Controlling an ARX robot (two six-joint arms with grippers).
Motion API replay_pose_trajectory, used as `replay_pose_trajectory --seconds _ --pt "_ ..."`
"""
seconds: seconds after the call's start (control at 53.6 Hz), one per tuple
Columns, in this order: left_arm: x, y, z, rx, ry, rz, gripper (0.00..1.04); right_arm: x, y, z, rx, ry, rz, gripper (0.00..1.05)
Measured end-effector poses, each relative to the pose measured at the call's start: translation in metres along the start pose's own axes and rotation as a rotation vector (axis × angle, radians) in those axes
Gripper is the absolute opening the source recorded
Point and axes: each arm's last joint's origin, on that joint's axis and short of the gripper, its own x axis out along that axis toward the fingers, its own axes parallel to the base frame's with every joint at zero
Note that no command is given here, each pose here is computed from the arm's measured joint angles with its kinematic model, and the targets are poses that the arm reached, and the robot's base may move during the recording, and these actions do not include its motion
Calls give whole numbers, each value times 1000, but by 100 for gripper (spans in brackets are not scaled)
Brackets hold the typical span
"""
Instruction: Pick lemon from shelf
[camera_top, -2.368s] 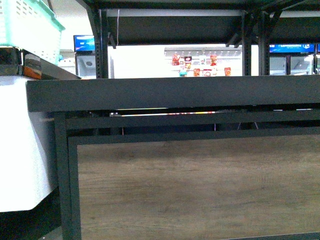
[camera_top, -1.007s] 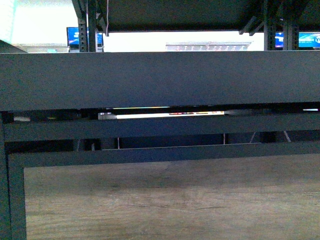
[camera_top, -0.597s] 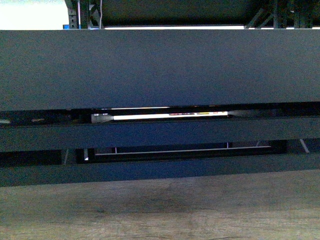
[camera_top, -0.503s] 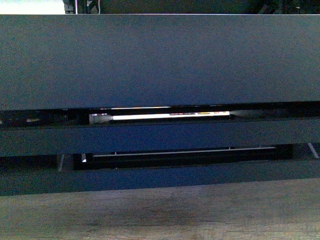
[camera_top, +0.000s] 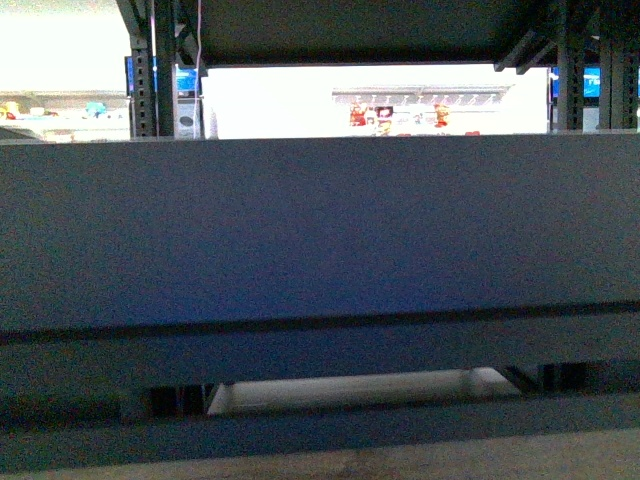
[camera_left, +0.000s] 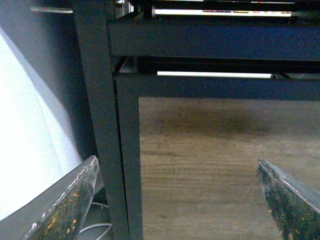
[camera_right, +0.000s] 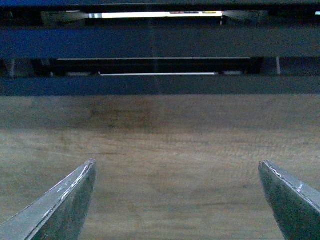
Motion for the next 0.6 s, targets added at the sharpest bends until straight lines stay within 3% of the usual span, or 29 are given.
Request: replay_pose_trajectory --seconds 0.597 --pt "0 0 0 0 0 0 97 0 0 0 0 0 0 97"
